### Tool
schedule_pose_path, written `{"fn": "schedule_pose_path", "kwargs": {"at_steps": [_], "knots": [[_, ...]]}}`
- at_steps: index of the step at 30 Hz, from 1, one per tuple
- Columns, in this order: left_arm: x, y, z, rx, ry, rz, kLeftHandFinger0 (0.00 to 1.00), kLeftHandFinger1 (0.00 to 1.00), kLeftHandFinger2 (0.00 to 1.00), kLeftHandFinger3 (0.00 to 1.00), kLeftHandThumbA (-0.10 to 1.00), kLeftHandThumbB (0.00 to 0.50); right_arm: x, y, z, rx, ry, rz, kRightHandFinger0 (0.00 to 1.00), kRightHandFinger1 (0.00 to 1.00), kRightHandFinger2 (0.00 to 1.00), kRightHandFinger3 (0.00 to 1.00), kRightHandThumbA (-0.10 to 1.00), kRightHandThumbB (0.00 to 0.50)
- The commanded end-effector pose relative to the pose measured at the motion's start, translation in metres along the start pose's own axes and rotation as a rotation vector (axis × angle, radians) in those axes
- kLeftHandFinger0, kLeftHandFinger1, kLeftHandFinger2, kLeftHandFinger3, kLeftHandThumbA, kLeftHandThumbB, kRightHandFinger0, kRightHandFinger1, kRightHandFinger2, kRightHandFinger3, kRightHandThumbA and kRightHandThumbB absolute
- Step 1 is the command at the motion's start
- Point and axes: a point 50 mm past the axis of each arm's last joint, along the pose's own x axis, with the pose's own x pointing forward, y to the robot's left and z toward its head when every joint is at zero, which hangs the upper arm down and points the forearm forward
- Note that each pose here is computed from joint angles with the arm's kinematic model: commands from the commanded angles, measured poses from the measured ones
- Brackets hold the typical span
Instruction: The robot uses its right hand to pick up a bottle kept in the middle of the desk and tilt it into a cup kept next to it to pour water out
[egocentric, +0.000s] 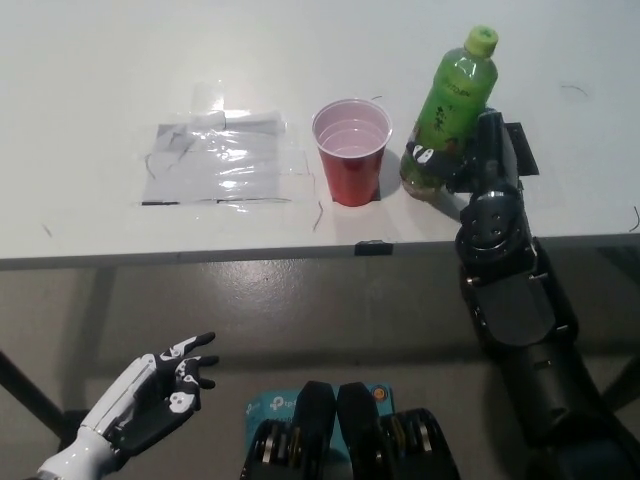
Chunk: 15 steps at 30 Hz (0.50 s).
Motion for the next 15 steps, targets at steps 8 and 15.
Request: {"fn": "schedule_pose_path", "kwargs": {"at_steps": [8, 15], "knots": [[0.001, 0.002, 0.012, 0.038, -0.046, -0.026, 0.78, 0.88, 0.99, 1.0, 0.74, 0.187, 0.014, -0.038, 0.048, -0.155, -0.292, -0.109, 0.0, 0.0, 0.15, 0.14, -0.1, 0.009], [0.002, 0.009, 0.019, 0.057, -0.039, -0.034, 0.82, 0.92, 1.0, 1.0, 0.75, 0.209, 0.027, -0.07, 0.049, -0.458, -0.432, -0.107, 0.0, 0.0, 0.13, 0.27, -0.1, 0.088]]}}
